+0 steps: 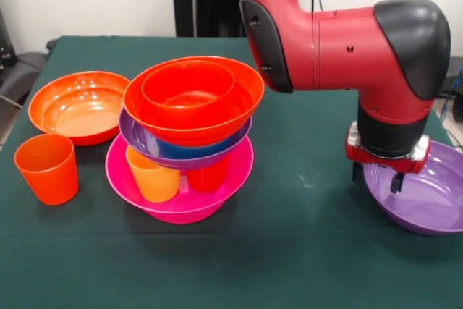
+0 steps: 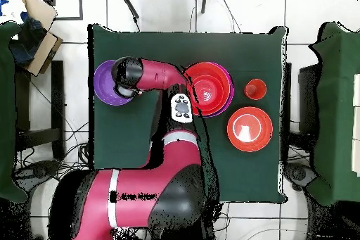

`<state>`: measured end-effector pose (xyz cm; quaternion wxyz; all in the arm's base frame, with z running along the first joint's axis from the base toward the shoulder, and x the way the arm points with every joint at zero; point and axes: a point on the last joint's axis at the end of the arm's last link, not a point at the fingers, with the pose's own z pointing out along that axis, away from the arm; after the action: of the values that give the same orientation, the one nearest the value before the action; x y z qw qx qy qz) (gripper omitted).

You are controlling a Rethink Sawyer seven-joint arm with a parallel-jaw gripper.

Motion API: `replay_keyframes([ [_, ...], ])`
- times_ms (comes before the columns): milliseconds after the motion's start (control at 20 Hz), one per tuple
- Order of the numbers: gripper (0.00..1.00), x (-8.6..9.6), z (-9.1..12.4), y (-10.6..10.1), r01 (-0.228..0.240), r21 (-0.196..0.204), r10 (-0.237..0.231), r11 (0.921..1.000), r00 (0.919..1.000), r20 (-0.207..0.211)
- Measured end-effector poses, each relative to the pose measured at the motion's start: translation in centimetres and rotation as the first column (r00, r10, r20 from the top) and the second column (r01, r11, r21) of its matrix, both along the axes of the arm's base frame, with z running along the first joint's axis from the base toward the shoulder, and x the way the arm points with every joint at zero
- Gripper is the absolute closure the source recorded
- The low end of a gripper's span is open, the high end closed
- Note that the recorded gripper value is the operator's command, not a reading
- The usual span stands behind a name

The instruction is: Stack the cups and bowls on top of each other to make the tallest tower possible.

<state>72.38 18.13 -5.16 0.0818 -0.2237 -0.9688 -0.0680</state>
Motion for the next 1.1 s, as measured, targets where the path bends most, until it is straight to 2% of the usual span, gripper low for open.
replay_keyframes([
  [300,0.00,-0.2,-0.8,0.5,0.005,0.026,-0.005,0.9997,0.9999,-0.011],
  [600,0.00,-0.2,-0.7,0.5,-0.009,0.018,0.009,0.9998,0.9999,-0.005],
  [650,1.00,-0.2,-0.6,0.4,-0.016,0.013,0.016,0.9998,0.9999,-0.002],
  [850,1.00,0.0,-0.4,0.1,-0.013,0.013,0.013,0.9998,0.9999,0.003],
  [1100,1.00,1.2,1.5,0.2,-0.018,0.005,0.018,0.9998,0.9992,0.036],
])
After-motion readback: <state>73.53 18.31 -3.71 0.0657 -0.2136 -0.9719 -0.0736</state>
